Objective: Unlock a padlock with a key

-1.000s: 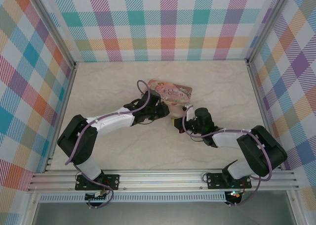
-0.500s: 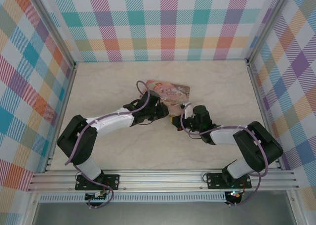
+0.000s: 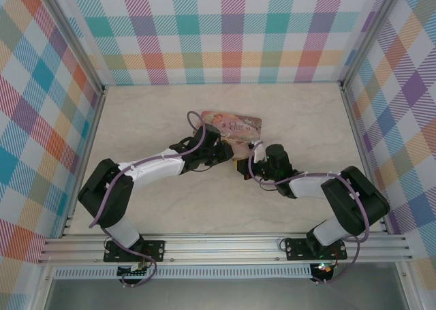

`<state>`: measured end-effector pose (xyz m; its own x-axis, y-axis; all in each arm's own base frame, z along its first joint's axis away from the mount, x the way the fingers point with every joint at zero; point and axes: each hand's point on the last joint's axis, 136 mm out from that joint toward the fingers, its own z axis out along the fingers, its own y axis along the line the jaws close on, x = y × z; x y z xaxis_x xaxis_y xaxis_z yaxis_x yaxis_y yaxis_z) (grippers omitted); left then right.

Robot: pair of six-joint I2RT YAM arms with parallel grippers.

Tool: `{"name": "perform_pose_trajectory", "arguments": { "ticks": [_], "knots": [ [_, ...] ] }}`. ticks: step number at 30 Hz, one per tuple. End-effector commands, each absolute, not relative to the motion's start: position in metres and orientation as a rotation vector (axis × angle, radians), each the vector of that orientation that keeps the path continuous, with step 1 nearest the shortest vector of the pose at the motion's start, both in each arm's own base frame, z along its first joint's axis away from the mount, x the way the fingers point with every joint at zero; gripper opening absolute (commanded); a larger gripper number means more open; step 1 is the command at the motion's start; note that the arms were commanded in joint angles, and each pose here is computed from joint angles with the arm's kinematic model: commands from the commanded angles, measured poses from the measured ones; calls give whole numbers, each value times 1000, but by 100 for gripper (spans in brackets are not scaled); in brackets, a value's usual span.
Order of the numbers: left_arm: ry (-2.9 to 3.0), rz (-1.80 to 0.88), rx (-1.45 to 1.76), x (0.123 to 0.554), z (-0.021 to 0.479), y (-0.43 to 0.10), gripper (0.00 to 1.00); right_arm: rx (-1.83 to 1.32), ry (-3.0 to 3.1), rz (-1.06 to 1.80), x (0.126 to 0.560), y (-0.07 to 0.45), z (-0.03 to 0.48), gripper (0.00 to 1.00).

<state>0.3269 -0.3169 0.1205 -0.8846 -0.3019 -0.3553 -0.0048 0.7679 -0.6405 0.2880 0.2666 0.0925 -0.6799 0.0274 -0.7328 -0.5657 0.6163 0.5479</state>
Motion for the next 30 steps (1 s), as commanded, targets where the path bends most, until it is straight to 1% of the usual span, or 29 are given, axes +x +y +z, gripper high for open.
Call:
{"name": "perform_pose_trajectory", "arguments": {
  "ticks": [1, 15, 30],
  "knots": [
    [2407, -1021, -231, 334, 157, -321, 28, -414, 2087, 1054, 291, 270, 99, 5],
    [2410, -1024, -230, 332, 155, -320, 28, -400, 2088, 1042, 297, 271, 101, 5],
    [2401, -1061, -244, 330, 162, -322, 28, -398, 2012, 1082, 305, 277, 118, 6]
  ]
}}
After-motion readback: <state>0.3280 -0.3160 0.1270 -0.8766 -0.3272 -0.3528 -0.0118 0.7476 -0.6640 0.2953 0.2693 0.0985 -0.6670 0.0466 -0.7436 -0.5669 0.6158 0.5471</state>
